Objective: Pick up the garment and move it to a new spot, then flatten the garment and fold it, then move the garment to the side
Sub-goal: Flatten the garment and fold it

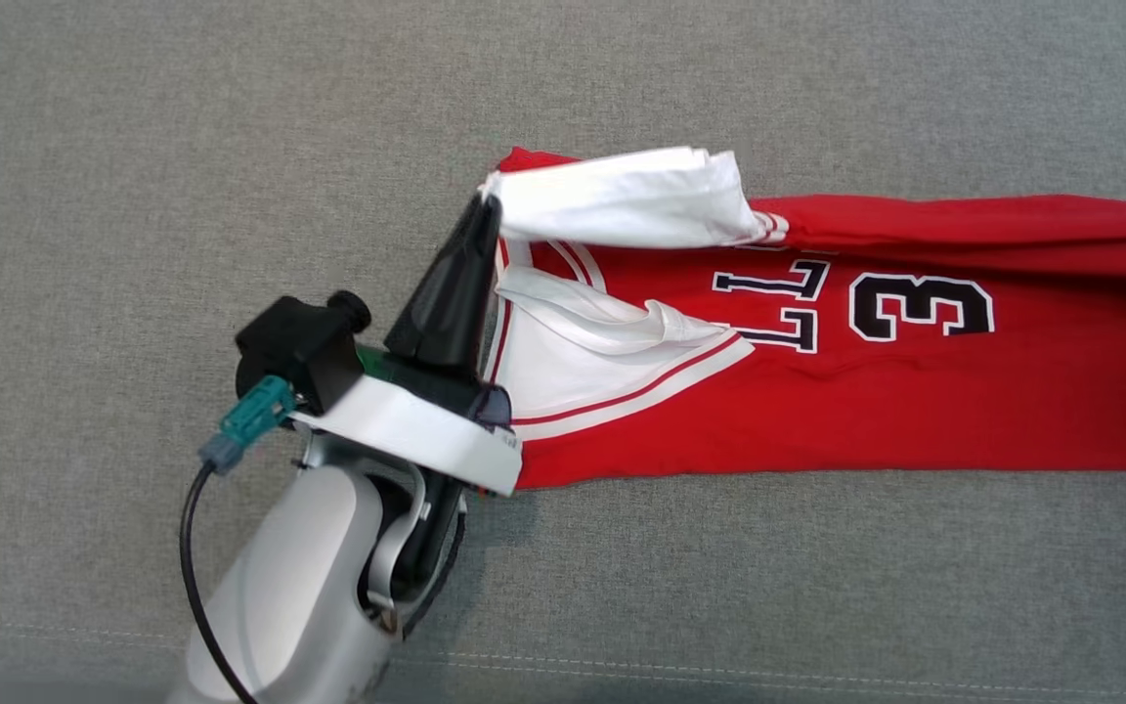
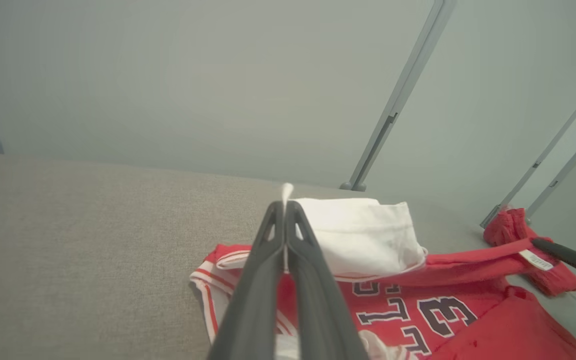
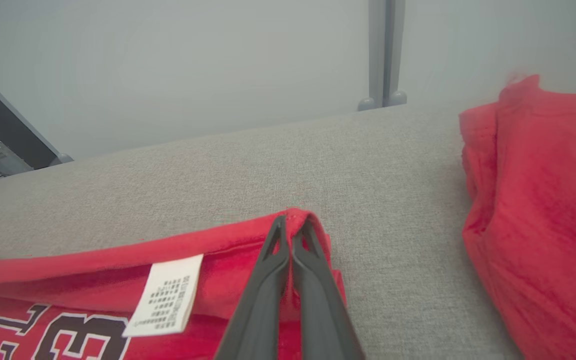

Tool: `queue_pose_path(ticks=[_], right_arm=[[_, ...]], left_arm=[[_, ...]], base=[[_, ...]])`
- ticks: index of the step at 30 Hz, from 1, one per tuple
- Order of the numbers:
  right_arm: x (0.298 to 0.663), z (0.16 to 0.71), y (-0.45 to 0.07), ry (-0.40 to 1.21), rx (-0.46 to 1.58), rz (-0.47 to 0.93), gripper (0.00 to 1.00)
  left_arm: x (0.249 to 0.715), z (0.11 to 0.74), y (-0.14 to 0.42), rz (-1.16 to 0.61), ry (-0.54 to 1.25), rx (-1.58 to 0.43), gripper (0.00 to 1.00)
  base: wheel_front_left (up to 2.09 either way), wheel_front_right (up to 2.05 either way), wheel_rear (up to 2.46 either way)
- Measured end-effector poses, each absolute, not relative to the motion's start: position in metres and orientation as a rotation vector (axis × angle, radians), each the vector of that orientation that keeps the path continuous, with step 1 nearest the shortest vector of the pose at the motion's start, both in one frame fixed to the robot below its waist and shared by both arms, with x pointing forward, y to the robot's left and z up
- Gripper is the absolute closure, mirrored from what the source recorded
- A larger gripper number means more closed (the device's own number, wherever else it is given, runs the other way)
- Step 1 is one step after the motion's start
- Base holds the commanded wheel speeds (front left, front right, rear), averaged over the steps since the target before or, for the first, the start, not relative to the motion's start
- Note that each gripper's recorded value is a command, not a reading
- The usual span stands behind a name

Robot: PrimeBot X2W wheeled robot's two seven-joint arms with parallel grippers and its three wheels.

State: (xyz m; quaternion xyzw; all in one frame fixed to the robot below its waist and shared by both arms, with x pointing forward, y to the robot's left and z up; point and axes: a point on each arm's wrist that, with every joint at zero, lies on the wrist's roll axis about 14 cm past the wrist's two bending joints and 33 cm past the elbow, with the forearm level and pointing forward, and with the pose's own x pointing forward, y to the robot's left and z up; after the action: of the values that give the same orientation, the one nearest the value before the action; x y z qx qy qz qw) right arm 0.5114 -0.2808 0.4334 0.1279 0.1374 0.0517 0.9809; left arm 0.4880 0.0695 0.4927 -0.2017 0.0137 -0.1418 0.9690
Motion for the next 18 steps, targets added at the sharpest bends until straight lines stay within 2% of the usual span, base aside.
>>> queue_pose_path(ticks=[7, 12, 18], right_arm=[[0.502, 0.427, -0.286, 0.289, 0.249, 0.085, 1.00], [0.474, 0.401, -0.278, 0.378, 0.221, 0.109, 1.00], [0.462, 0.396, -0.278, 0.400, 0.211, 0.112, 1.00]], left_arm=[[0.464, 0.480, 0.065, -0.280, 0.099, -0.412, 1.00], [0.441, 0.453, 0.069, -0.253, 0.202, -0.392, 1.00], [0.434, 0.432, 0.068, -0.247, 0.273, -0.371, 1.00]], base=[[0.00, 0.00, 0.00], [0.00, 0.00, 0.00], [0.00, 0.00, 0.00]])
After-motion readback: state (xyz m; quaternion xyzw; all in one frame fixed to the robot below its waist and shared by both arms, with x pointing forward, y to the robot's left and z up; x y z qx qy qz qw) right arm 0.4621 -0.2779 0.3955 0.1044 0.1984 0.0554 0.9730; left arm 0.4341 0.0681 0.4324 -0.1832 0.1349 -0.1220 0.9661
